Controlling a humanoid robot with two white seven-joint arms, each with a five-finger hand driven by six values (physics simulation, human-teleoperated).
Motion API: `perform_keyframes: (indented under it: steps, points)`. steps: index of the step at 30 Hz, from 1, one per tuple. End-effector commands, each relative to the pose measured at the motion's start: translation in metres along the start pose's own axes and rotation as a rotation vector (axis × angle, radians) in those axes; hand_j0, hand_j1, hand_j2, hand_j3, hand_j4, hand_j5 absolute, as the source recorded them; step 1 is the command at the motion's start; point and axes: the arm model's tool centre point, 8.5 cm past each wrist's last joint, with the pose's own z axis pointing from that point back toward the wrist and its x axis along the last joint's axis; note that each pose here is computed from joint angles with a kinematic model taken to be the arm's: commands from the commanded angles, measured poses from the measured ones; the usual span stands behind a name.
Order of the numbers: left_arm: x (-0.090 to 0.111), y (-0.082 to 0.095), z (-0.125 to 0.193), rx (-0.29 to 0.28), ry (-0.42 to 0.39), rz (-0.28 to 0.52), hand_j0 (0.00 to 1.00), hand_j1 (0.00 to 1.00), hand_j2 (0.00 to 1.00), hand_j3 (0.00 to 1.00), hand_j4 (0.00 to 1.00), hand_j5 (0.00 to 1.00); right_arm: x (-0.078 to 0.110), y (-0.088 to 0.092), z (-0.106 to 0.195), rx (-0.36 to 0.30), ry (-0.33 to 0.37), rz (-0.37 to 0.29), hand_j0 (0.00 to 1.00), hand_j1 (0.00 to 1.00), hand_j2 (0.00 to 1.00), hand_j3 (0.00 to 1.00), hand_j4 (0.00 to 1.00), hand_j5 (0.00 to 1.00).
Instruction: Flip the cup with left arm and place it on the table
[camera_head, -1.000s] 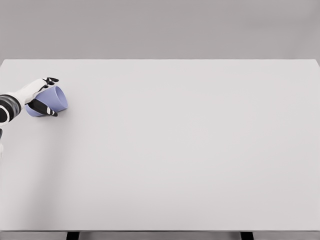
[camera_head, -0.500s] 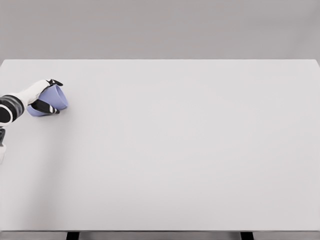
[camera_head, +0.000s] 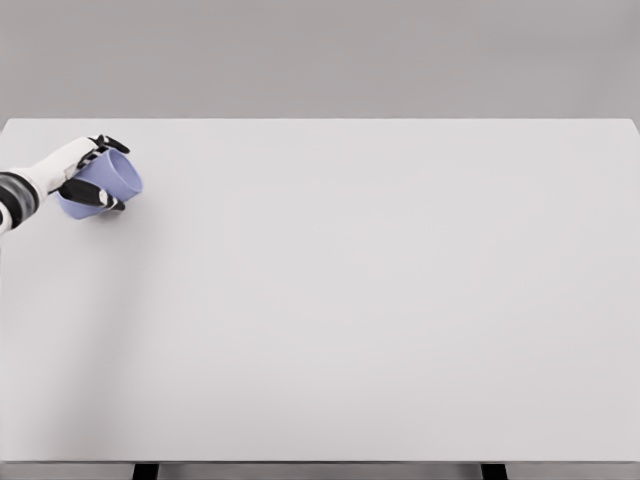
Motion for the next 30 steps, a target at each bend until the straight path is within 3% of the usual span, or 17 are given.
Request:
perform_keyframes:
  steps: [1, 9, 11, 15, 19, 30]
  points:
    - [0.003, 0.011, 0.006, 0.01, -0.078, 0.051, 0.53, 0.53, 0.53, 0.53, 0.53, 0.53, 0.0, 0.0, 0.0, 0.0, 0.0, 0.0, 1.0, 1.0, 1.0, 1.0, 1.0, 1.0]
    - [-0.002, 0.022, 0.013, 0.019, -0.168, 0.164, 0.5, 0.5, 0.5, 0.5, 0.5, 0.5, -0.001, 0.0, 0.0, 0.0, 0.002, 0.0, 1.0, 1.0, 1.0, 1.0, 1.0, 1.0]
    - [0.002, 0.026, 0.017, 0.03, -0.238, 0.167, 0.5, 0.5, 0.5, 0.5, 0.5, 0.5, -0.001, 0.0, 0.0, 0.0, 0.002, 0.0, 1.0, 1.0, 1.0, 1.0, 1.0, 1.0]
    - [0.006, 0.024, 0.018, 0.014, -0.304, 0.202, 0.5, 0.5, 0.5, 0.5, 0.5, 0.5, -0.001, 0.0, 0.0, 0.0, 0.002, 0.0, 1.0, 1.0, 1.0, 1.0, 1.0, 1.0]
    - [0.006, 0.018, 0.019, 0.01, -0.429, 0.203, 0.5, 0.5, 0.5, 0.5, 0.5, 0.5, -0.001, 0.0, 0.0, 0.0, 0.002, 0.0, 1.0, 1.0, 1.0, 1.0, 1.0, 1.0]
    - [-0.021, 0.0, 0.02, 0.034, -0.673, 0.342, 0.51, 0.51, 0.51, 0.51, 0.51, 0.51, -0.001, 0.0, 0.0, 0.0, 0.002, 0.0, 1.0, 1.0, 1.0, 1.0, 1.0, 1.0]
